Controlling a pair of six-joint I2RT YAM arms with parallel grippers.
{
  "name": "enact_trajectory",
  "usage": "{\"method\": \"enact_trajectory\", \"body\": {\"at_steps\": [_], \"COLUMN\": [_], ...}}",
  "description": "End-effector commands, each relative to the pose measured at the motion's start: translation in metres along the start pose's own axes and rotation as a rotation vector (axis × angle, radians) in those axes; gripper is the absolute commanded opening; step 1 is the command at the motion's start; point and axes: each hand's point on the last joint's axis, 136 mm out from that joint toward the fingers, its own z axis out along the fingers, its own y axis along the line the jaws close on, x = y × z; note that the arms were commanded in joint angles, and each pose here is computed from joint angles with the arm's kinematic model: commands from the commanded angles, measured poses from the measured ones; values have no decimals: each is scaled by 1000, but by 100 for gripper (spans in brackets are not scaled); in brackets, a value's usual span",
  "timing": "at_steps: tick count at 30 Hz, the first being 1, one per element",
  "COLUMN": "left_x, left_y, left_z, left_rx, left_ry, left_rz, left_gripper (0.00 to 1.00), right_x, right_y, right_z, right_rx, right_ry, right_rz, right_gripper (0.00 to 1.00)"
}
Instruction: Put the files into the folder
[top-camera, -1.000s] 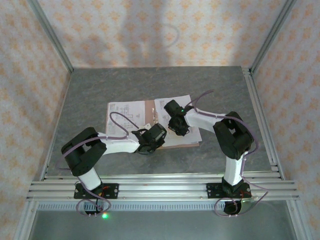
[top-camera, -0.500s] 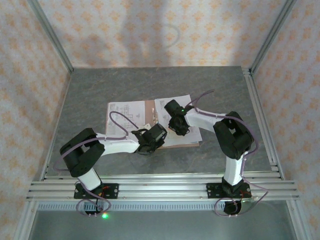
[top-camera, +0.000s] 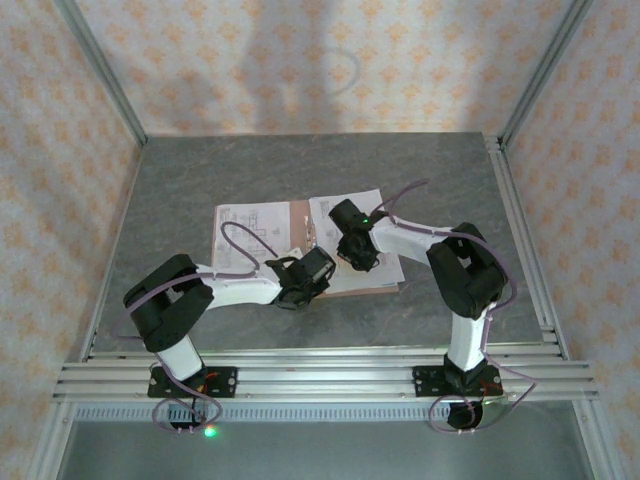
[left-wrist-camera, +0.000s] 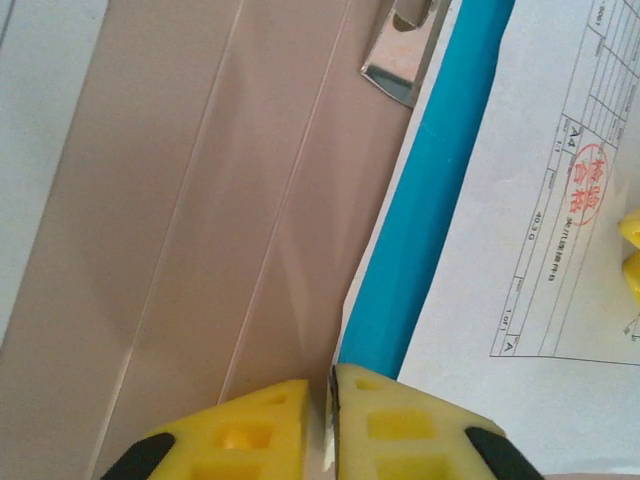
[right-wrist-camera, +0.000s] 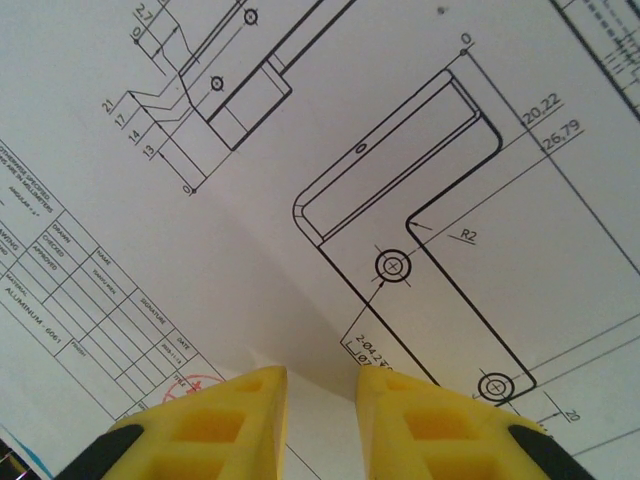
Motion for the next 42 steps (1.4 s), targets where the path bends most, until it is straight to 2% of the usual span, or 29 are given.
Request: {"method": "enact_trajectory", "body": {"at_steps": [1, 10, 22, 42], "left_x": [-4, -5, -7, 5], "left_y": [-3, -5, -17, -7], "left_z": [2, -1, -21, -16], "left_rx": [-16, -10, 15, 7], "left_ry": [-33, -36, -60, -37], "left_rz": [11, 13, 42, 50], "left_gripper": [9, 0, 0, 0], "right_x": [-1, -3, -9, -10], "right_y": [-15, -16, -12, -16], "right_z": [4, 1, -8, -13], "right_rx": [53, 49, 35, 30], "right_ry": [-7, -14, -27, -36], "right_rz": [1, 5, 4, 14], "right_gripper": [26, 26, 26, 26]}}
